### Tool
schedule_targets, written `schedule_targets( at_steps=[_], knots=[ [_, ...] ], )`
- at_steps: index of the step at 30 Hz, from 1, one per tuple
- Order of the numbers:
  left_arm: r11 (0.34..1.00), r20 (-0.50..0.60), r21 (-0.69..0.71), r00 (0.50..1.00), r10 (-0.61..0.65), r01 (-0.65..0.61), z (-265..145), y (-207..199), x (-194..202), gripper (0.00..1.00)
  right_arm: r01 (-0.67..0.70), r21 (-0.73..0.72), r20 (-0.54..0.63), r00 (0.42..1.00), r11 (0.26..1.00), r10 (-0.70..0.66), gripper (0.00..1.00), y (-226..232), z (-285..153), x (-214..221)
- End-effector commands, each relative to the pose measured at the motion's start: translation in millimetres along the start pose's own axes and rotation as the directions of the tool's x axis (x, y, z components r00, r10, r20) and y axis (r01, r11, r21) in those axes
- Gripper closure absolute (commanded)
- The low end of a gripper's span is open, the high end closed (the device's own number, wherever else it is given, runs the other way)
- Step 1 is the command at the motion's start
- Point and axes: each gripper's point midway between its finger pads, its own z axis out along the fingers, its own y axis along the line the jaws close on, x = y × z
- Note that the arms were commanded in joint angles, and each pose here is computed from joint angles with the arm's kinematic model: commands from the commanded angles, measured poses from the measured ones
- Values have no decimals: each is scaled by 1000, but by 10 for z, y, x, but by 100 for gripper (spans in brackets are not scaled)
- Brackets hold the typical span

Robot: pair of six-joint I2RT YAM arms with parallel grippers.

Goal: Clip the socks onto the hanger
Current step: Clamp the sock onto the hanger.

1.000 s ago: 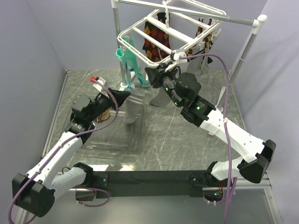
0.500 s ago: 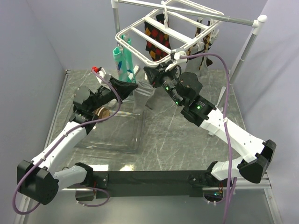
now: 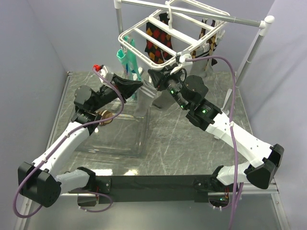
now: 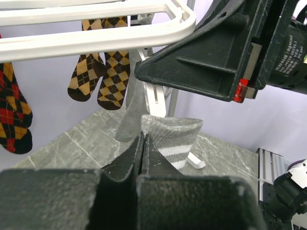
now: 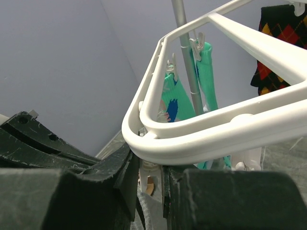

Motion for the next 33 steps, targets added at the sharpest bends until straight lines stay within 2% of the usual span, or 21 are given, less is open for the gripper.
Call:
schedule_targets(
  at_steps=[1, 6, 18, 33],
  knots=[
    [995, 69, 43, 994, 82, -85, 63, -95, -300, 99, -6, -34, 40, 999, 999, 7, 100, 52, -84, -170],
    [995, 75, 51, 994, 83, -86, 99, -95, -342, 100, -11, -38, 32, 999, 999, 12, 100, 60, -77, -141],
    [998, 16, 25, 998, 66, -66, 77, 2, -101, 99, 3, 28, 52, 999, 1000, -4, 100, -41, -61, -244],
    [997, -11, 18, 997, 71, -70, 82, 44, -21, 99, 5, 12, 60, 998, 1000, -6, 100, -13, -70, -271]
  ],
)
